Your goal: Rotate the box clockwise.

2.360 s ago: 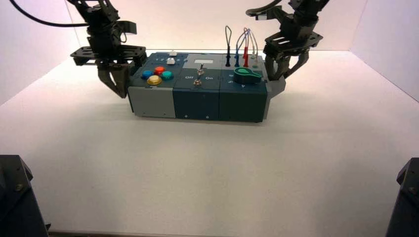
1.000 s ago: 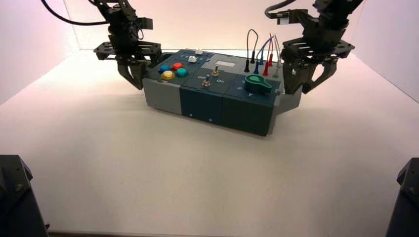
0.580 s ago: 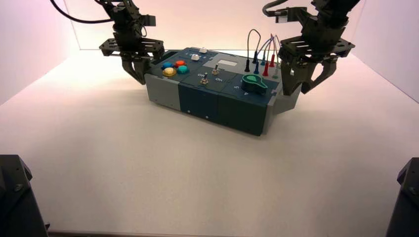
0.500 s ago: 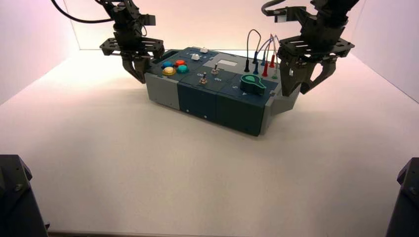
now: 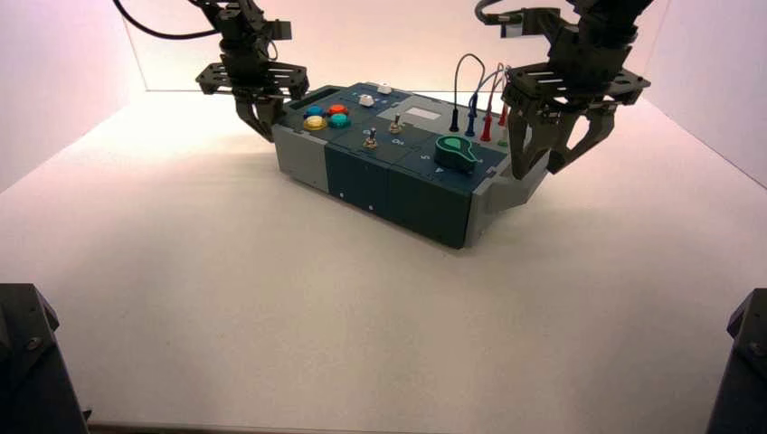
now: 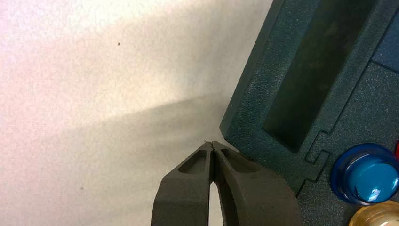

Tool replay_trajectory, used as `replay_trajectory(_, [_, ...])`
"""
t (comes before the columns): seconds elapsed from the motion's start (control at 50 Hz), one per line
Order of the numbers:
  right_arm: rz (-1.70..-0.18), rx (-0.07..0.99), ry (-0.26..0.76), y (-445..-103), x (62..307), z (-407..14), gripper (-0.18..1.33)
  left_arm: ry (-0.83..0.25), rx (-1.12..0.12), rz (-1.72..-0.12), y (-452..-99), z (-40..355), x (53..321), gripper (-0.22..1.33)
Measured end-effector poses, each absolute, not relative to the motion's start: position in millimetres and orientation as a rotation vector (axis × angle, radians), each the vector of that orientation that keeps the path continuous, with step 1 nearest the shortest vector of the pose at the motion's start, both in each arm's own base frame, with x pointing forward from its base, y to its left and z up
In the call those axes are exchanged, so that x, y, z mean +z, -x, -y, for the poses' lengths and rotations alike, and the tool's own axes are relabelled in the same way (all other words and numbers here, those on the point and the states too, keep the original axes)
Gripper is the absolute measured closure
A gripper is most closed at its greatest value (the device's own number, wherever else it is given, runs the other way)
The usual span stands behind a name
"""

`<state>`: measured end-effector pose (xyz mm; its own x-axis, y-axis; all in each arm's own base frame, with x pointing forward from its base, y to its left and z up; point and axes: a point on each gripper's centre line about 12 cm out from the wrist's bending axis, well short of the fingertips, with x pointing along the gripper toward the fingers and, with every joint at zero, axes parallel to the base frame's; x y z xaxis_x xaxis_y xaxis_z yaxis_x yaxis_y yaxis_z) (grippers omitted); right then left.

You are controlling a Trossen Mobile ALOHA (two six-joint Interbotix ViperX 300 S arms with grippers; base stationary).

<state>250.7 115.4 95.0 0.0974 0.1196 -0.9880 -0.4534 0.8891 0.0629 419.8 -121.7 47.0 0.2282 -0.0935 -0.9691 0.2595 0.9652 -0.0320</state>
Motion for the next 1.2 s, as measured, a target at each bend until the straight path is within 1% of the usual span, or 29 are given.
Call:
replay_trajectory(0.1, [-1.406, 0.433, 0.286, -250, 97, -115, -0.02, -0.149, -0.242, -1.332, -419, 121, 47, 1.28])
replay_trajectory(0.12, [-1.406, 0.439, 0.300, -250, 98, -115, -0.02, -0.150, -0.243, -1.333, -419, 121, 47, 1.28])
replay_trajectory(0.16, [-1.398, 0.487, 0.364, -242, 99, -121, 0.01, -0.155, -0.243, -1.343, -419, 121, 47, 1.28])
replay_trajectory(0.18, [-1.398, 0.491, 0.369, -241, 98, -121, 0.01, -0.155, -0.243, -1.343, -419, 121, 47, 1.28])
replay_trajectory(0.22, [-1.412, 0.528, 0.413, -233, 94, -128, 0.02, -0.149, -0.237, -1.353, -419, 119, 48, 1.28])
replay_trajectory(0.32, [-1.423, 0.545, 0.438, -228, 89, -131, 0.02, -0.146, -0.230, -1.384, -416, 115, 49, 1.28])
replay_trajectory(0.46, [-1.415, 0.552, 0.442, -228, 90, -133, 0.03, -0.146, -0.228, -1.406, -407, 111, 57, 1.28])
replay_trajectory(0.62, [-1.411, 0.552, 0.441, -227, 92, -133, 0.03, -0.149, -0.240, -1.356, -400, 110, 88, 1.28])
replay_trajectory(0.84, [-1.379, 0.561, 0.438, -226, 108, -133, 0.03, -0.154, -0.250, -1.337, -391, 108, 111, 1.28])
replay_trajectory(1.04, [-1.355, 0.568, 0.434, -222, 122, -133, 0.03, -0.156, -0.254, -1.338, -387, 106, 121, 1.28])
replay_trajectory(1.2, [-1.343, 0.523, 0.379, -223, 130, -127, 0.03, -0.149, -0.257, -1.331, -380, 106, 132, 1.28])
